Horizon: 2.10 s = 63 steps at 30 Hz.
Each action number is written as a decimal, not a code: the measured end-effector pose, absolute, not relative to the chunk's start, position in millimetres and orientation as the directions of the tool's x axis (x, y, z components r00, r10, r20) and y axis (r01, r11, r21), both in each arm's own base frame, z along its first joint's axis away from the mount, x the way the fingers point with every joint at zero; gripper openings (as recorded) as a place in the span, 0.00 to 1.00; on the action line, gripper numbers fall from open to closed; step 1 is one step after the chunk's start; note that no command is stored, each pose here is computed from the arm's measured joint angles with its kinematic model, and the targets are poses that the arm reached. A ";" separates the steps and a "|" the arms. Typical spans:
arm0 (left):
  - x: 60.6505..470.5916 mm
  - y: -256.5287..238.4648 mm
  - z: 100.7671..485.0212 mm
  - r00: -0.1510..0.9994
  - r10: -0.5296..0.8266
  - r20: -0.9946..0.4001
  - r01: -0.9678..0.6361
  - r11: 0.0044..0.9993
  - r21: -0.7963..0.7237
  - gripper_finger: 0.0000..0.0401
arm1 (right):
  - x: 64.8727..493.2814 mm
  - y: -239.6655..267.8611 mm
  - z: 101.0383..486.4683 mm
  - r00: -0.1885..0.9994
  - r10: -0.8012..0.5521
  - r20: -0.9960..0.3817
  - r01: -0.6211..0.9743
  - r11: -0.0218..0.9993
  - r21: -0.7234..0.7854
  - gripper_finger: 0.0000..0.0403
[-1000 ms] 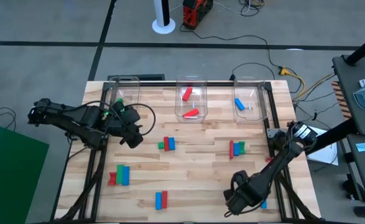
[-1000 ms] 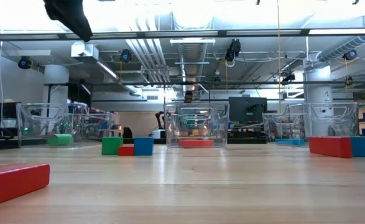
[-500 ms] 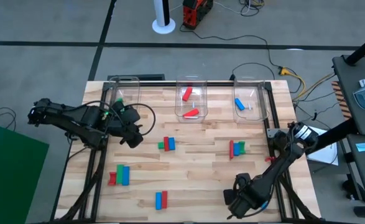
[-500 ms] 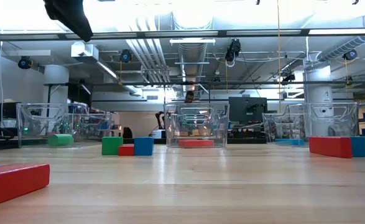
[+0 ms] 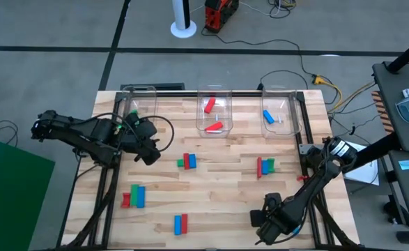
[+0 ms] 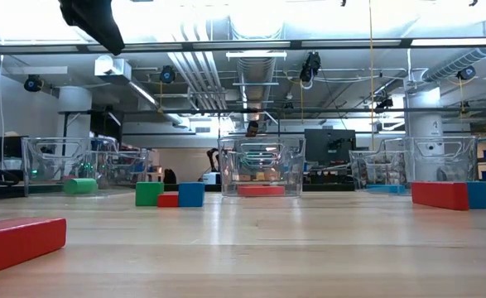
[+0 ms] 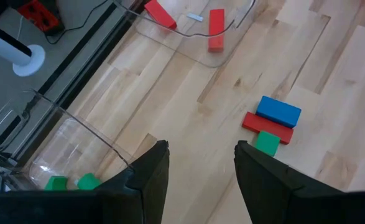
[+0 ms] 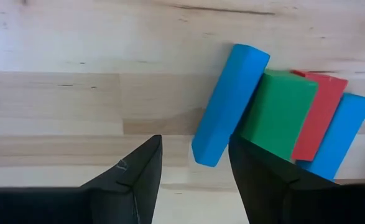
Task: Sort blocks
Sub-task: Put the blue wooden block into the right transparent bin
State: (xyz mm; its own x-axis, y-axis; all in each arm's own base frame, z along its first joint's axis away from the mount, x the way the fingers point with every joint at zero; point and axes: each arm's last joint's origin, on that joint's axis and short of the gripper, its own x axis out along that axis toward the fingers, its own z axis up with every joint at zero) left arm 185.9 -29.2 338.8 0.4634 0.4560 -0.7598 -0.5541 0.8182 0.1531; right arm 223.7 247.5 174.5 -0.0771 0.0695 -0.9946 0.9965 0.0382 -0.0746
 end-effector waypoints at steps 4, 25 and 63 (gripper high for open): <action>185.8 -29.2 338.9 0.464 0.456 -0.760 -0.555 0.818 0.153 0.40 | 223.7 247.4 172.7 -0.073 0.074 -0.995 0.997 0.036 -0.070 0.44; 185.9 -28.7 339.0 0.463 0.466 -0.754 -0.559 0.813 0.159 0.40 | 225.2 248.2 168.1 -0.056 0.087 -0.995 0.990 0.133 -0.044 0.44; 185.9 -28.2 339.3 0.462 0.485 -0.743 -0.572 0.803 0.168 0.40 | 219.4 246.6 153.1 -0.055 0.052 -0.997 0.996 0.078 -0.051 0.41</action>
